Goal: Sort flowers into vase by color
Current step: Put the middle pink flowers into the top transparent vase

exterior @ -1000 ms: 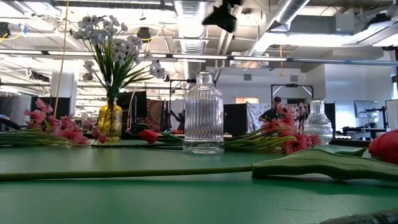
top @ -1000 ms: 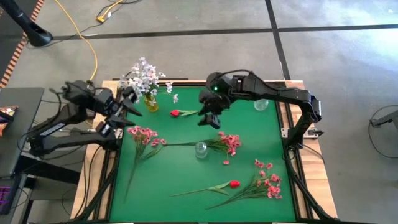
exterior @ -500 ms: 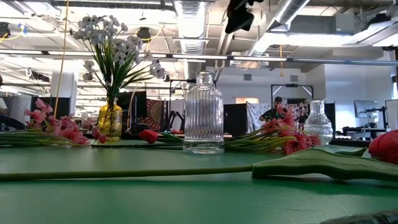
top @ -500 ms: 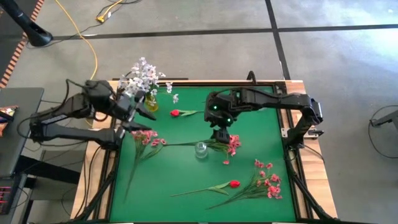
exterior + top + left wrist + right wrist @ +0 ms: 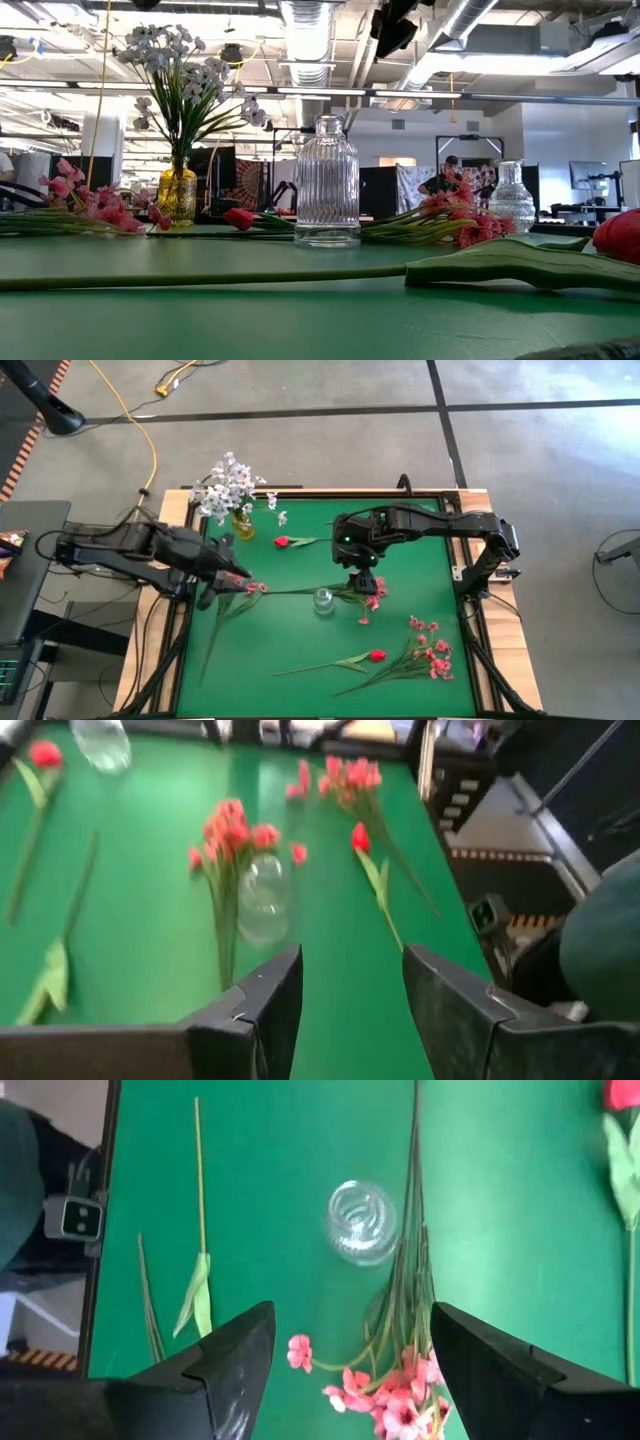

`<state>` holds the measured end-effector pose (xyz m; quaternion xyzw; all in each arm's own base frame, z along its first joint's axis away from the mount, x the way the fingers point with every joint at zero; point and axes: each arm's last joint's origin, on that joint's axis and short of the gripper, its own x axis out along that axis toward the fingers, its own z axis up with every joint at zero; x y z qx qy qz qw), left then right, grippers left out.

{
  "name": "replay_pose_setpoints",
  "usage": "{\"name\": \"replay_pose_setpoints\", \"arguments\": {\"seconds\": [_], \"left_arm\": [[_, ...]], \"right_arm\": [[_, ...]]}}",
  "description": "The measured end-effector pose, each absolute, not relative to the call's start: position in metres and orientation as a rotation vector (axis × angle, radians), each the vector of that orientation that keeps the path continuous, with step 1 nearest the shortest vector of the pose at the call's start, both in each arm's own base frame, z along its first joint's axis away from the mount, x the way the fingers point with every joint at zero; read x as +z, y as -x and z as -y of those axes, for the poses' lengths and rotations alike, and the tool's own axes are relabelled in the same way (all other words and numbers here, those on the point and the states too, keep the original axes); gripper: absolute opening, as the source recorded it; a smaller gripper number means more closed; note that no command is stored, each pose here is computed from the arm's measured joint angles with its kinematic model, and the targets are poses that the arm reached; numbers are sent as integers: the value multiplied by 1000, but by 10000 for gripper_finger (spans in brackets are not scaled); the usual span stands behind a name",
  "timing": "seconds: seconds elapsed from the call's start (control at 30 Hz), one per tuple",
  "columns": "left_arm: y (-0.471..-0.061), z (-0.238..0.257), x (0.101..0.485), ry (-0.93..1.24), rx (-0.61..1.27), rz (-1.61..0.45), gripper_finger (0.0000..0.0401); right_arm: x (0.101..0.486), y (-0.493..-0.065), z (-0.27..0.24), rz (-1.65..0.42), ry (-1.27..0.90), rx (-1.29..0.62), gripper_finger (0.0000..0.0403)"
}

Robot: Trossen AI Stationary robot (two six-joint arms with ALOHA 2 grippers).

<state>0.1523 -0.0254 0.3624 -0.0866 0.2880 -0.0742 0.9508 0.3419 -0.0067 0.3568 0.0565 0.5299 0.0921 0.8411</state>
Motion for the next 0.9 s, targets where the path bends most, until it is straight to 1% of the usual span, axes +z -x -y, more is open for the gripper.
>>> {"name": "replay_pose_setpoints", "arguments": {"seconds": [0.13, 0.23, 0.37, 0.43, 0.53, 0.6, 0.7, 0.9], "left_arm": [[-159, 35, 334, 159, -152, -691, 162], [-164, 37, 309, 126, -104, -742, 162], [-177, 34, 278, 85, -28, -654, 162], [-185, 31, 261, 60, -10, -590, 162], [-194, 25, 232, 60, 16, -565, 162], [-201, 21, 217, 67, 37, -571, 162], [-210, 16, 196, 19, 76, -648, 162], [-238, 11, 164, -32, 91, -712, 162]], "right_arm": [[356, -339, 6, -1148, -104, 207, 295], [356, -329, 6, -1142, -102, 208, 295], [349, -301, 6, -1064, -109, 195, 295], [345, -289, 9, -979, -151, 160, 295], [340, -272, 10, -885, -231, 111, 295], [338, -263, 10, -843, -271, 94, 295], [335, -255, 6, -797, -309, 90, 295], [333, -252, -2, -782, -319, 102, 295]]}}
